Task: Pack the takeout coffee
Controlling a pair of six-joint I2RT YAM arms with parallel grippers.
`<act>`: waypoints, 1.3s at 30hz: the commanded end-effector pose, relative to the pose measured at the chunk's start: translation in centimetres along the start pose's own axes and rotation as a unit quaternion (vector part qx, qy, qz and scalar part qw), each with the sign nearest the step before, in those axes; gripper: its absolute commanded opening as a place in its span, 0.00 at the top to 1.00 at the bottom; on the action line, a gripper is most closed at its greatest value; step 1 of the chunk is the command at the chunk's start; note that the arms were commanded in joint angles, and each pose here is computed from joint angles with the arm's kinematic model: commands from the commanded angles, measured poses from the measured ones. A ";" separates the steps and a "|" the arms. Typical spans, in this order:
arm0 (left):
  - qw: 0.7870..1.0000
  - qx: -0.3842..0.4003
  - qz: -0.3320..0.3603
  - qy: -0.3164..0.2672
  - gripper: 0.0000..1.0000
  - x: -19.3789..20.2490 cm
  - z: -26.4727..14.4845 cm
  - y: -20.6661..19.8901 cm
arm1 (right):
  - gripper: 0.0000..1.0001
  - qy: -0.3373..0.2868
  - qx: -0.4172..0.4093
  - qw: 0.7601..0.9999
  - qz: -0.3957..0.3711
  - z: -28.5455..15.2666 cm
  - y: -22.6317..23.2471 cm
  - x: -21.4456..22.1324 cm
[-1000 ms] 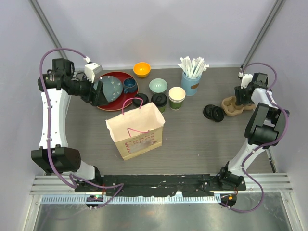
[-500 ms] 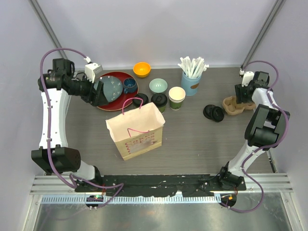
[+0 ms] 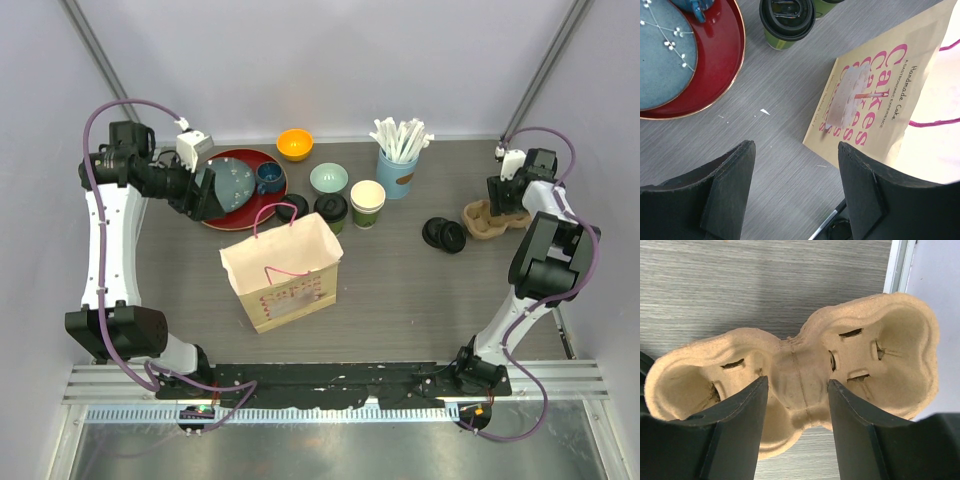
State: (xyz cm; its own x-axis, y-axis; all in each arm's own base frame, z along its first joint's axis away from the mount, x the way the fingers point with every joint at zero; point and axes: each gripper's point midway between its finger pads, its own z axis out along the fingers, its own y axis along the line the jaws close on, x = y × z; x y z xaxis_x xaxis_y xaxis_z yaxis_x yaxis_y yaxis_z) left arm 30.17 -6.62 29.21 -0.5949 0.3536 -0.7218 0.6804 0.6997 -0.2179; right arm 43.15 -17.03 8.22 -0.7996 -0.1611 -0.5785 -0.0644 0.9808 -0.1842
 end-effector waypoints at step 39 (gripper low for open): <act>1.000 0.025 -0.003 0.019 0.29 0.7 -1.4 -2.5 | 0.50 -0.079 0.027 0.996 -0.009 -4.3 -1.4 -5.3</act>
State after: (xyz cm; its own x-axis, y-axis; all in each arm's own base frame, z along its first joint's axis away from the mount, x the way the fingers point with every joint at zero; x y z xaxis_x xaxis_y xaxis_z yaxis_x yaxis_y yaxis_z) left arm 30.30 -6.61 29.49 -0.5743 0.3681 -0.7312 0.6942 0.6923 -0.1968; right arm 43.29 -17.00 9.26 -0.7869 -0.1681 -0.5938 -0.0653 0.9795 -0.1908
